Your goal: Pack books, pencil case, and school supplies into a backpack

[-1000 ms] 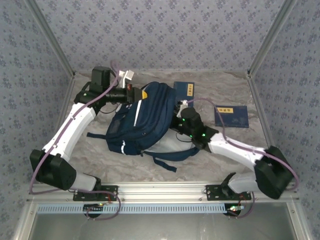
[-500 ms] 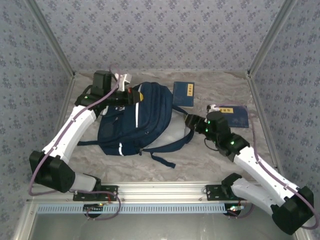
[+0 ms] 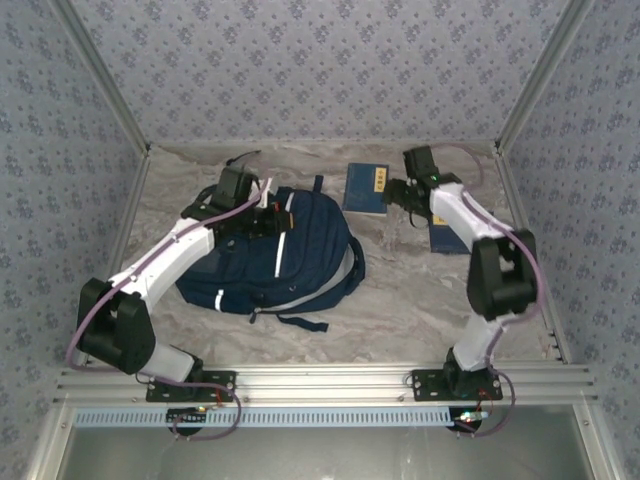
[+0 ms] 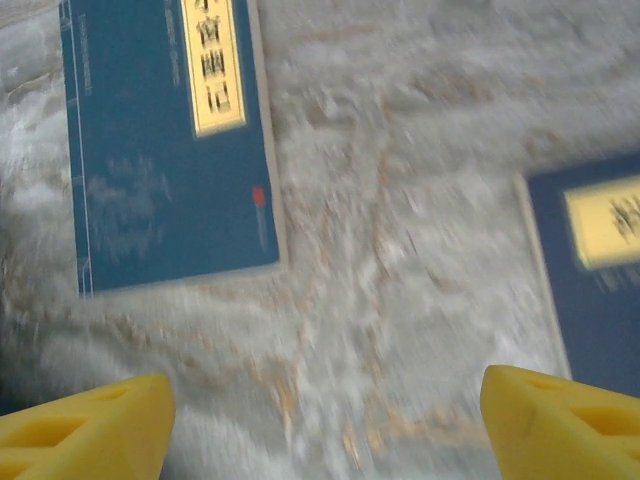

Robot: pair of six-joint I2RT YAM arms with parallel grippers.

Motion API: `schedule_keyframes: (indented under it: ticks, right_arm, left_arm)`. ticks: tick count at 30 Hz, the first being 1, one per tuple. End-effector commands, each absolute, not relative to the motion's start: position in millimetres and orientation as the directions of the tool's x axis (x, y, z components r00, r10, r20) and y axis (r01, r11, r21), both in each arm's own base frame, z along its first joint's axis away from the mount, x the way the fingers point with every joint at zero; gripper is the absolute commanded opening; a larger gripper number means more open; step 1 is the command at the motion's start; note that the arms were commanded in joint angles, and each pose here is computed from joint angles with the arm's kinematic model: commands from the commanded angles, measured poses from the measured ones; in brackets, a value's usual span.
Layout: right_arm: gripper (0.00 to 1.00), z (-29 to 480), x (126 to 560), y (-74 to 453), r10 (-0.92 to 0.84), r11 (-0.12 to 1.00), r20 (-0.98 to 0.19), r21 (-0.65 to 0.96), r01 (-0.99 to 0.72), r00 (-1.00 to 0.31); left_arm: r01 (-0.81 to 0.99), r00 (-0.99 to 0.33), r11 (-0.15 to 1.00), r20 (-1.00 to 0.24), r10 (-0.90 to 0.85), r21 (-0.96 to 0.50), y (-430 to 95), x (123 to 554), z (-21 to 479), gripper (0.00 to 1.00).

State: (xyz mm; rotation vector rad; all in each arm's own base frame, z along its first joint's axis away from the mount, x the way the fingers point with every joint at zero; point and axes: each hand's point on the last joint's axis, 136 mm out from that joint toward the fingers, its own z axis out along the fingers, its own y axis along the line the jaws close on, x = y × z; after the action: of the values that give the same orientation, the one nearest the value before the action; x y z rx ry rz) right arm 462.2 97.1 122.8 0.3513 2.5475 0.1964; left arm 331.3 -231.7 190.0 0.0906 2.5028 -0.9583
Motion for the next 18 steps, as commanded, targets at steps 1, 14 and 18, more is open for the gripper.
schedule_keyframes:
  ticks: [1,14,18]
  right_arm:
    - [0.80,108.6,499.5,106.0,0.221,0.974,-0.482,0.160,0.163,-0.848]
    - [0.39,31.8,549.6,185.1,0.080,0.985,-0.328,0.169,0.025,-0.941]
    - [0.28,3.3,514.9,178.8,0.051,0.994,-0.202,0.102,0.031,-0.978]
  left_arm:
    - [0.085,-0.834,0.793,-0.479,-0.275,-0.603,-191.0,353.7,193.5,0.00]
    - [0.058,-0.811,0.760,-0.475,-0.342,-0.647,-176.7,364.3,207.0,0.00]
    - [0.046,-0.800,0.761,-0.479,-0.360,-0.647,-170.3,367.0,209.5,0.00]
